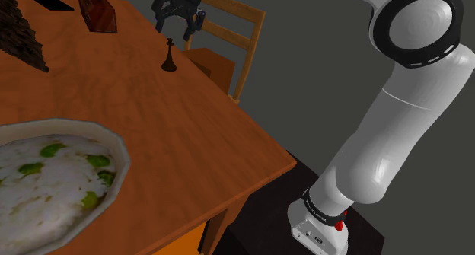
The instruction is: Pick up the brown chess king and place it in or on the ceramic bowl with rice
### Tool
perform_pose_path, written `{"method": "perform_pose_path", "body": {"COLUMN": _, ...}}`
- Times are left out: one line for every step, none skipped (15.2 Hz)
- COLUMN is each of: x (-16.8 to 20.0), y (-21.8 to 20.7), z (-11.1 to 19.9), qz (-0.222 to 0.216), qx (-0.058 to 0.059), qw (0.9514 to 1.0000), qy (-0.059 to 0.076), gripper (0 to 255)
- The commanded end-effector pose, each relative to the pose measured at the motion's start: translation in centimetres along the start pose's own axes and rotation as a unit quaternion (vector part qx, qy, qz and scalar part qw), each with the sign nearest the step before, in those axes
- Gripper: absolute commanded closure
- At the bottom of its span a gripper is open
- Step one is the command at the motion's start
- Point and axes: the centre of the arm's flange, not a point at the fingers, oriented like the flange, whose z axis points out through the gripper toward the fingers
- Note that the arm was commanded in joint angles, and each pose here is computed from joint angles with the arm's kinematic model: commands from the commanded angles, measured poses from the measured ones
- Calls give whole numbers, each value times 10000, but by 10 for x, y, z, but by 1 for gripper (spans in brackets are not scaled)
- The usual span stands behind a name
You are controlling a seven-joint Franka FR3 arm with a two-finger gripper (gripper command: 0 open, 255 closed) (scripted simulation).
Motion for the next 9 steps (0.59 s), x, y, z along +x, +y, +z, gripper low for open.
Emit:
{"method": "perform_pose_path", "body": {"x": 0, "y": 0, "z": 10, "qz": 0, "qx": 3, "qw": 10000, "qy": 2, "gripper": 0}}
{"method": "perform_pose_path", "body": {"x": 0, "y": 0, "z": 15, "qz": 0, "qx": 3, "qw": 10000, "qy": 2, "gripper": 0}}
{"method": "perform_pose_path", "body": {"x": 0, "y": 0, "z": 24, "qz": 0, "qx": 3, "qw": 10000, "qy": 2, "gripper": 0}}
{"method": "perform_pose_path", "body": {"x": 0, "y": 0, "z": 24, "qz": 0, "qx": 3, "qw": 10000, "qy": 2, "gripper": 0}}
{"method": "perform_pose_path", "body": {"x": 0, "y": 0, "z": 24, "qz": 0, "qx": 3, "qw": 10000, "qy": 2, "gripper": 0}}
{"method": "perform_pose_path", "body": {"x": 0, "y": 0, "z": 24, "qz": 0, "qx": 3, "qw": 10000, "qy": 2, "gripper": 0}}
{"method": "perform_pose_path", "body": {"x": 0, "y": 0, "z": 24, "qz": 0, "qx": 3, "qw": 10000, "qy": 2, "gripper": 0}}
{"method": "perform_pose_path", "body": {"x": 0, "y": 0, "z": 24, "qz": 0, "qx": 3, "qw": 10000, "qy": 2, "gripper": 0}}
{"method": "perform_pose_path", "body": {"x": 0, "y": 0, "z": 24, "qz": 0, "qx": 3, "qw": 10000, "qy": 2, "gripper": 0}}
